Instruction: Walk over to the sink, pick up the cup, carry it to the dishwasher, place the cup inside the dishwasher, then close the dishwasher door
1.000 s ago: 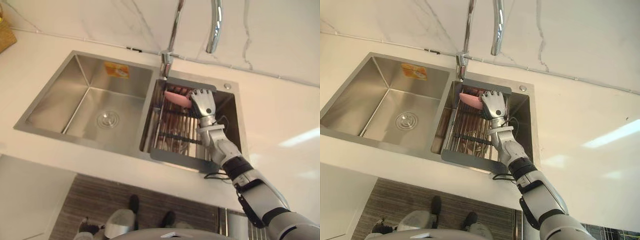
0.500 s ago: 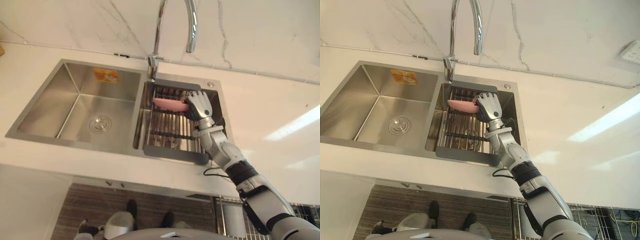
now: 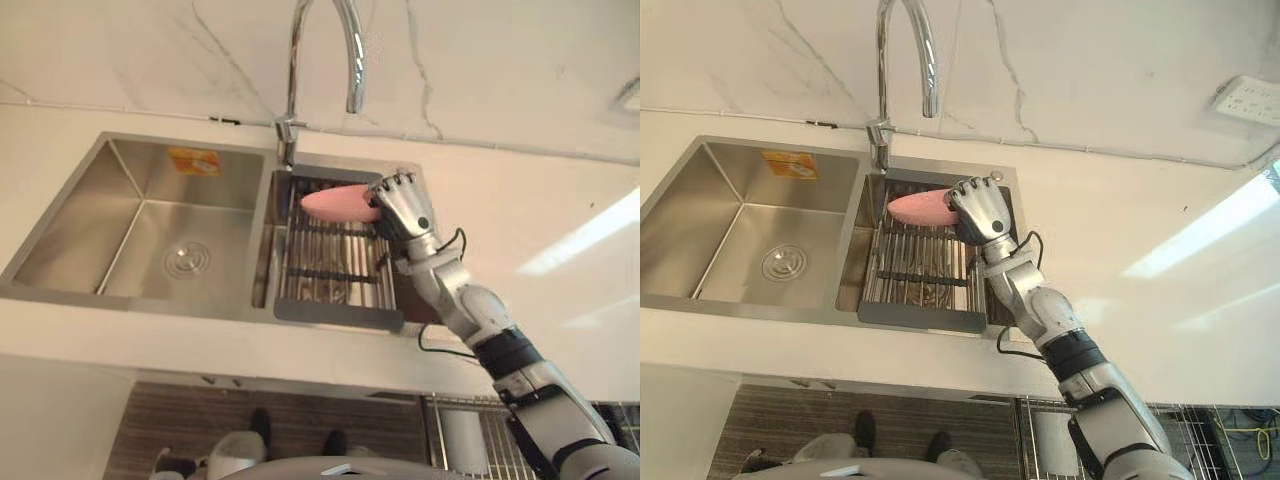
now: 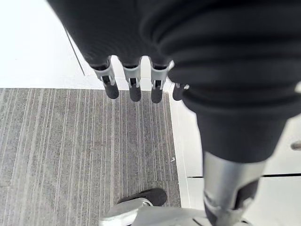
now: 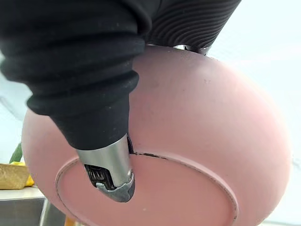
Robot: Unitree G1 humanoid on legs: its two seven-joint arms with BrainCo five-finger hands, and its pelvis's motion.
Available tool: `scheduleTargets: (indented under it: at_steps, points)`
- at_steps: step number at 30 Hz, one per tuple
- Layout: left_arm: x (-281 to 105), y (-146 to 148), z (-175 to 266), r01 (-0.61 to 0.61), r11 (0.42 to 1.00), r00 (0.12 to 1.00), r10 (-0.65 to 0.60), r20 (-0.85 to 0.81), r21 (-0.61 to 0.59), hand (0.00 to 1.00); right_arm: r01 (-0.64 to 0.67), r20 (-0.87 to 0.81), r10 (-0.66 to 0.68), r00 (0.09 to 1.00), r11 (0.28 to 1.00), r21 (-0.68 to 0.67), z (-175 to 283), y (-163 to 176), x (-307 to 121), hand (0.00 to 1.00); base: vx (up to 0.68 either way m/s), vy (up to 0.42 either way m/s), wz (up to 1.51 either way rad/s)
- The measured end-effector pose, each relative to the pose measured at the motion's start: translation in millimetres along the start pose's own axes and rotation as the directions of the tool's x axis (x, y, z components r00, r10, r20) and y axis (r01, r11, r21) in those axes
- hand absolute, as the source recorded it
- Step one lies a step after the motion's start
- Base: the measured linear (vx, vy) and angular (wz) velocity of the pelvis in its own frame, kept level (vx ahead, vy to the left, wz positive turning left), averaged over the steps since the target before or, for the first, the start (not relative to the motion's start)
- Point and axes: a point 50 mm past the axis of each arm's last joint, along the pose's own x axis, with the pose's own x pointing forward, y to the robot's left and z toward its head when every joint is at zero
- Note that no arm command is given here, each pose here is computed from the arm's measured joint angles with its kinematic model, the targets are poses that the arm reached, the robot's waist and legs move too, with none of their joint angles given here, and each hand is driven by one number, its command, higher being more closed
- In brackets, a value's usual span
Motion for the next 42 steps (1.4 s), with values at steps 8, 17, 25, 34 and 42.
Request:
scheduleTargets:
  at_steps: [8, 17, 25, 34, 42]
  points:
    - [-1, -1, -14, 0.003, 1.0, 0.999, -0.002, -0.045, 0.024, 0.0, -0.024, -0.033, 0.022, 0.999, 0.998, -0.063, -19, -17, -24, 1.0, -0.01, 0.016, -0.2]
    - [-2, -2, -24, -0.007, 0.999, 0.997, 0.011, -0.077, 0.048, 0.0, 0.043, -0.085, -0.059, 0.995, 0.983, -0.179, -46, -54, -41, 1.0, 0.02, 0.027, -0.19]
    - [-3, -2, -30, -0.001, 0.996, 0.996, 0.009, -0.093, 0.086, 0.0, 0.039, -0.141, -0.082, 0.987, 0.959, -0.282, -67, -75, -61, 1.0, 0.03, 0.027, -0.26]
    - [-4, 1, -40, 0.001, 0.994, 0.991, 0.013, -0.135, 0.106, 0.0, 0.002, -0.265, -0.141, 0.954, 0.886, -0.464, -103, -113, -102, 1.0, 0.0, 0.042, -0.32]
    - [-5, -1, -42, 0.031, 0.99, 0.99, -0.011, -0.144, 0.136, 0.0, -0.096, -0.355, -0.121, 0.927, 0.838, -0.537, -119, -127, -142, 1.0, 0.02, 0.028, -0.29]
